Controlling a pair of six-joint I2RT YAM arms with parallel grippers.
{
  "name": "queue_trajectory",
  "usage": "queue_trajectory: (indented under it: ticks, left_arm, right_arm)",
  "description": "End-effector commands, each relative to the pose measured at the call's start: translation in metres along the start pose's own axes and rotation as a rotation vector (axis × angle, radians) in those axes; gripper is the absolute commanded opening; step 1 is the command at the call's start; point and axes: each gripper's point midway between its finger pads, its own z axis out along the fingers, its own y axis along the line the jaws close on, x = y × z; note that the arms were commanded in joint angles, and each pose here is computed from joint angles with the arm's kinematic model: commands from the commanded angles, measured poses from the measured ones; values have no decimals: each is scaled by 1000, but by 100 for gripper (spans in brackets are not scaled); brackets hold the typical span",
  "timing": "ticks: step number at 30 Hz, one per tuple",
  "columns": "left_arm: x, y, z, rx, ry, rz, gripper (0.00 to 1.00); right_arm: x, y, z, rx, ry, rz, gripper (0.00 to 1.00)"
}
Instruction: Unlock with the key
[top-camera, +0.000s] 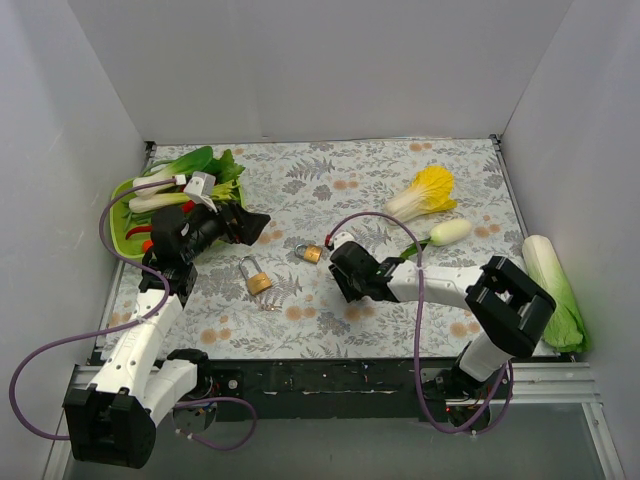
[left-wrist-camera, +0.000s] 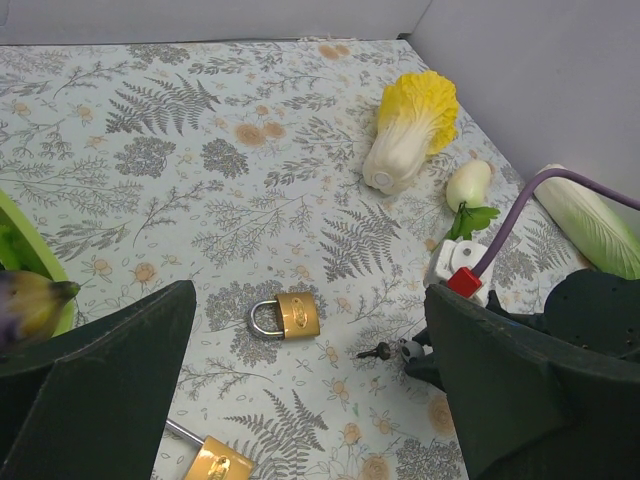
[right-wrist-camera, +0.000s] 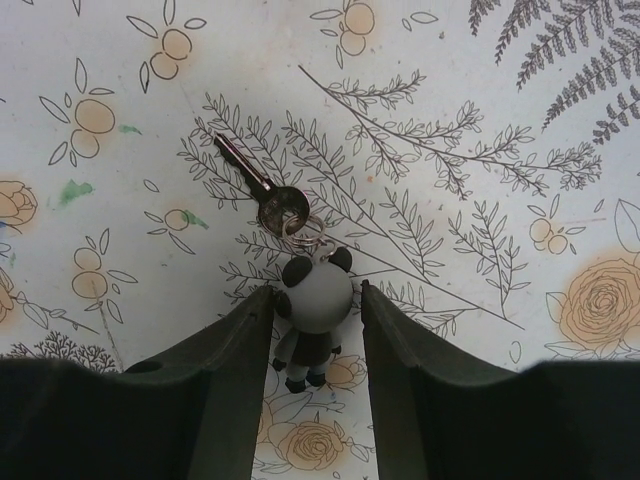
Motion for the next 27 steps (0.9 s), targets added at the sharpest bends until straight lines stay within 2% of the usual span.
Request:
queue_trajectory:
  ticks: [1,4,9,12,13,16,21,25,27]
  left_arm:
    - [-3,-5,-2,18,-16,32,98]
    - [-3,-5,-2,18,-16,31,98]
    - [-3,-7,-2,27,-15,37,98]
    - [-2,-10,-2,42,-13,40,98]
    - [-2,-12,-3,52,-13,43,98]
    - [1,-22,-3,104,-3,55,98]
    - [12,-52,-6,281,33,78,98]
    - [32,-92,-16,492,85,91,98]
    - [37,-104,-18,555,100,83,98]
  right_arm:
    - [-8,2,4,10,-10,7,48]
    - [-5,2,6,13,1,4,48]
    - [-1,2,7,14,13,5,37]
    - [-2,2,5,6,10,9,26]
    - [-3,2,4,1,6,13,17]
    - [-6,3,-2,-40,4,31,1]
    - [-28,17,-34,-182,-53,-17,1]
    - [-41,25,-66,-289,-80,-99,1]
    - [-37,25,-82,-318,-55,-123,1]
